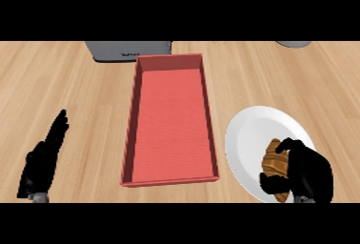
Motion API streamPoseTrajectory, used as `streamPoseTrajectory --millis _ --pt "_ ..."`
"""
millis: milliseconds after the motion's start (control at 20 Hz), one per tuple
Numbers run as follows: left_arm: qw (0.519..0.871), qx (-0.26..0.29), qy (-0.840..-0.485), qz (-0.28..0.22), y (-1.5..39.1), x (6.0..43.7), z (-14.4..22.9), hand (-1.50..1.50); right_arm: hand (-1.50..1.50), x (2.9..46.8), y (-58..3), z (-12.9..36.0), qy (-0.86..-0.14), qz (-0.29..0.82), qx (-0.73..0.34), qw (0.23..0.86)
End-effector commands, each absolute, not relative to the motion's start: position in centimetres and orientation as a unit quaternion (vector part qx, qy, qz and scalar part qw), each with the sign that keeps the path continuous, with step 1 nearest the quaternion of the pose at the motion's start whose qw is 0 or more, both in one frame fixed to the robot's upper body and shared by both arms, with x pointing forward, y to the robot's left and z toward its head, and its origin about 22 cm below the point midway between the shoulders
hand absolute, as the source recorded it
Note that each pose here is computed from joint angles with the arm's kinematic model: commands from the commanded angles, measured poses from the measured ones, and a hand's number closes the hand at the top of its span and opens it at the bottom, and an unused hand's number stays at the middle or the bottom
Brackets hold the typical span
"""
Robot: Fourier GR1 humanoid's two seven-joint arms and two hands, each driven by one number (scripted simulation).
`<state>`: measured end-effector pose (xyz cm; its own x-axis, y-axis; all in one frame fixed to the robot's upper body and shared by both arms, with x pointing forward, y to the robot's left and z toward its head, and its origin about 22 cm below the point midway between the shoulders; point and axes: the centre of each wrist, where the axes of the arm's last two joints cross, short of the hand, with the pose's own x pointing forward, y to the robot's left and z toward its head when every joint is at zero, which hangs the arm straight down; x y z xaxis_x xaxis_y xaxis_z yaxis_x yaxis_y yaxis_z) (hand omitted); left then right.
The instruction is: Pick the croissant from the plate and place it in the cardboard box
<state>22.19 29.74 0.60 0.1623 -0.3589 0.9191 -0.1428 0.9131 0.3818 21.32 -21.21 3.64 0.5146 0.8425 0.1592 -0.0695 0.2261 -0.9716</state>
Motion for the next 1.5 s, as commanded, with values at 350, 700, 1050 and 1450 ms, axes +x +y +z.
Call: streamPoseTrajectory --millis 350,700,1050,1450 --pt "0.730 0.183 -0.653 -0.083 29.7 23.3 1.3 0.00 1.50 12.4 -13.0 14.5 -0.496 0.171 -0.555 0.646" --pt "0.728 0.180 -0.655 -0.096 27.6 25.1 1.3 0.00 1.50 10.7 -9.4 18.2 -0.610 0.163 -0.516 0.580" --pt "0.722 0.177 -0.661 -0.101 29.6 23.8 0.5 0.00 1.50 14.9 -7.0 19.7 -0.623 0.158 -0.510 0.572" --pt "0.725 0.166 -0.661 -0.098 29.3 24.5 1.3 0.00 1.50 23.3 -5.7 21.1 -0.600 0.159 -0.501 0.603"
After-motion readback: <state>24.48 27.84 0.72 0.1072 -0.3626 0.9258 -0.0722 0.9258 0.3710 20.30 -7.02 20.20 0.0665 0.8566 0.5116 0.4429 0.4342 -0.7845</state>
